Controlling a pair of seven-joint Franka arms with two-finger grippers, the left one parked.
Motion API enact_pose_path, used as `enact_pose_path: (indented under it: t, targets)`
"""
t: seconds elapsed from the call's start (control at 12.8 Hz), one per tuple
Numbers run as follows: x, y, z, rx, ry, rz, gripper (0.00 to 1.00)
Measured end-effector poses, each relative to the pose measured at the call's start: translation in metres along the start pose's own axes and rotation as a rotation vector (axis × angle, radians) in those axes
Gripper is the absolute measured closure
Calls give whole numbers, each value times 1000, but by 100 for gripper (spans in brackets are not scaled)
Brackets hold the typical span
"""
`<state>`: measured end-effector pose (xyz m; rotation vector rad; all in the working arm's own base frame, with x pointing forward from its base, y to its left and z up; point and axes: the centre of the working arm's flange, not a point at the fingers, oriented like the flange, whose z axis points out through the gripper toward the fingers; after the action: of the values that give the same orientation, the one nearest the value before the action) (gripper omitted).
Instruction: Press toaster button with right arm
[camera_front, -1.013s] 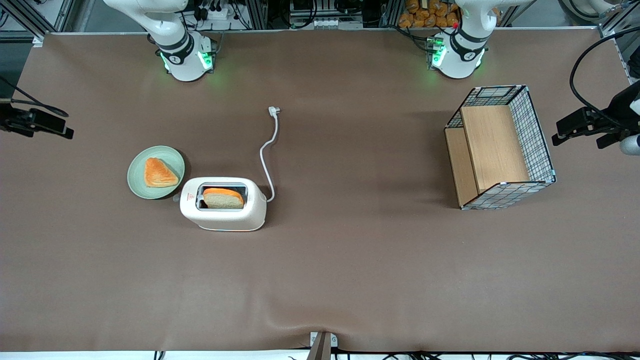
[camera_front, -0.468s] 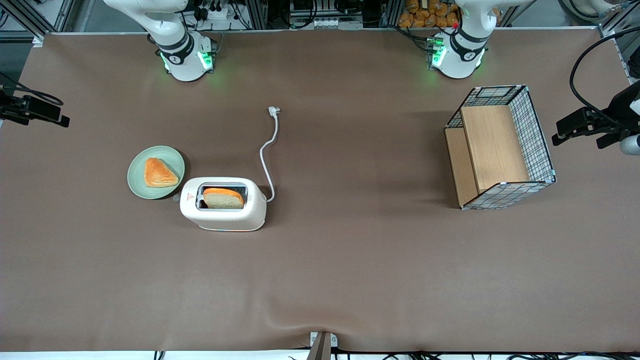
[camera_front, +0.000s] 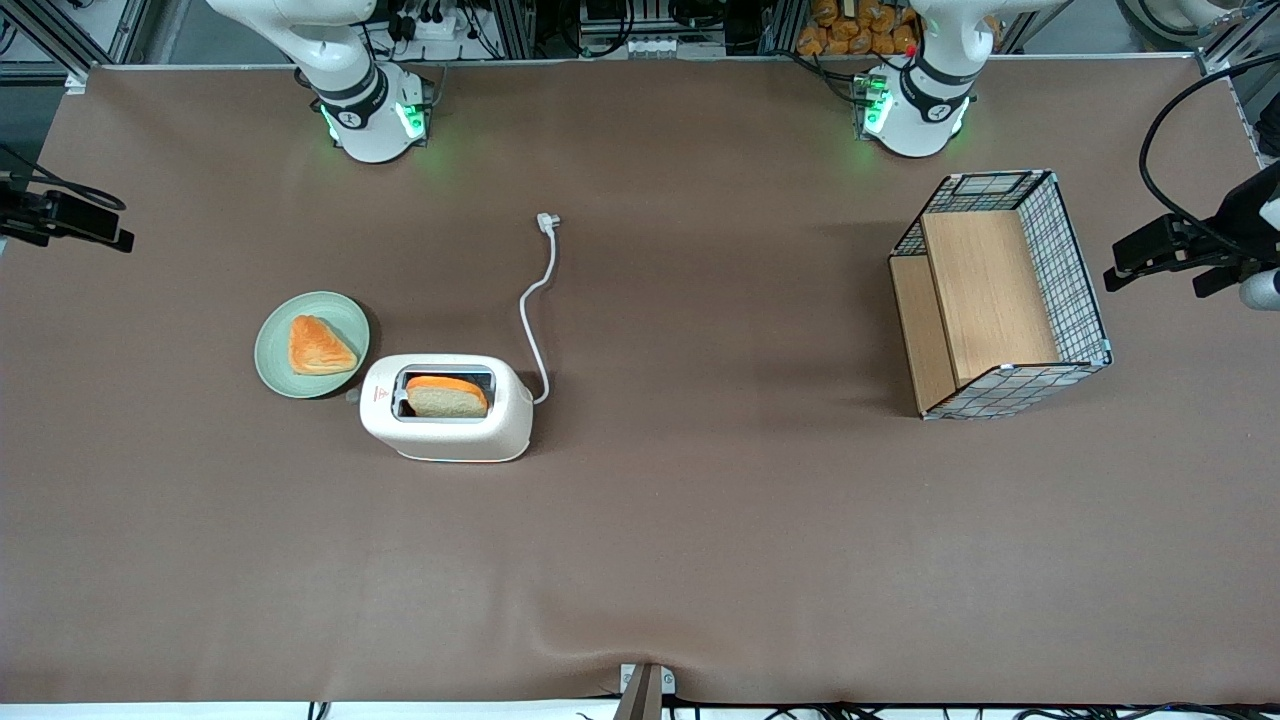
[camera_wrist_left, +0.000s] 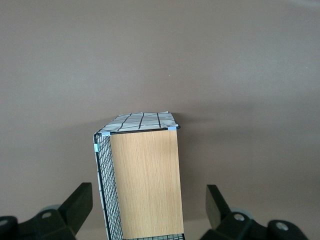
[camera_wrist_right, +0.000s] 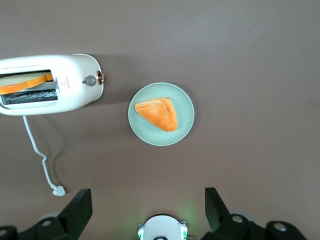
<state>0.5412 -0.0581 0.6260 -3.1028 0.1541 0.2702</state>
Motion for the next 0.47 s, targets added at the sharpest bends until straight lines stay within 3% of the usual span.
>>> enact_pose_path:
  t: [0.47]
  targets:
    - [5,-5,-1,-5,29,-7,0]
